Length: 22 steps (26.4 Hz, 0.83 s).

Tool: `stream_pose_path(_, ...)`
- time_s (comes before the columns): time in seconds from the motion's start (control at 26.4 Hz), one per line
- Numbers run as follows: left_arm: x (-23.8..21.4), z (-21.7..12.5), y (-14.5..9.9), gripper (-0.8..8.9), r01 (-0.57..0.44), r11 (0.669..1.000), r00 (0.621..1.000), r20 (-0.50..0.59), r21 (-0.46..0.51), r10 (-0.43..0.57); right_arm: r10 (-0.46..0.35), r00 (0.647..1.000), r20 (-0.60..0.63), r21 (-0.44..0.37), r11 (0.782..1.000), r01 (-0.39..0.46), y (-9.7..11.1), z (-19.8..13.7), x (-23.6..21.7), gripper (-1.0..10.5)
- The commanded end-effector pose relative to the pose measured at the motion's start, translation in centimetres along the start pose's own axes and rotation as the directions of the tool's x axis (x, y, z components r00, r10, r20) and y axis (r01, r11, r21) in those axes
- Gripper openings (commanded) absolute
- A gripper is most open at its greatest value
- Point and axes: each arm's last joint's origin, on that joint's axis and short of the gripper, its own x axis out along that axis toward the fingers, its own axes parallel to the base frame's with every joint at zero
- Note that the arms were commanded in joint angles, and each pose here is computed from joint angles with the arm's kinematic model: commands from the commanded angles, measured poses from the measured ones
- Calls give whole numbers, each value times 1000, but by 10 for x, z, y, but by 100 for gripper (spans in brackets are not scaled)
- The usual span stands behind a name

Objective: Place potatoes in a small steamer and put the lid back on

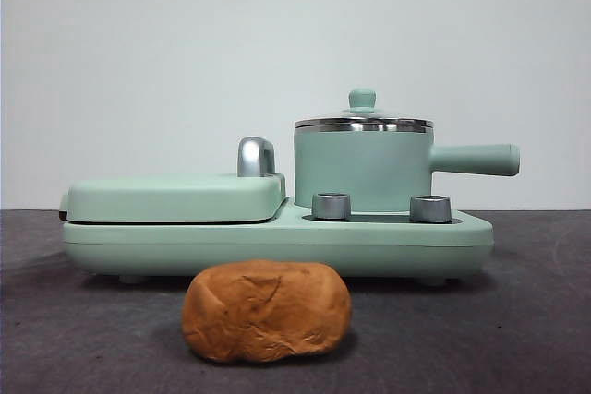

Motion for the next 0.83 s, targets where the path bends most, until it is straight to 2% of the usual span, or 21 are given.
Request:
stream_pose_path(0.04, 2, 19, -15, 8, -18, 995, 999, -41, 101, 22, 16, 998, -65, -40, 999, -19, 8, 13, 7, 14)
stream_pose_path(0.27, 17, 48, -36, 8, -66, 976, 970, -214, 210, 111, 48, 957, -286, -104, 991, -81, 15, 31, 31, 14)
stream_pose_path(0.42, 38, 53, -37, 9, -73, 978, 922, -362, 197, 142, 53, 904, -425, -101, 989, -106, 15, 33, 50, 14)
stream_pose_path(0.49, 49, 52, -34, 9, -71, 978, 883, -443, 197, 153, 61, 875, -481, -114, 985, -131, 15, 31, 57, 14)
stream_pose_path(0.64, 72, 45, -27, 9, -30, 978, 778, -609, 207, 153, 101, 807, -582, -141, 965, -222, 20, 25, 70, 14)
stream_pose_path(0.83, 93, 35, -26, 9, 123, 951, 657, -741, 284, 137, 94, 721, -686, -185, 936, -299, 27, 11, 76, 14)
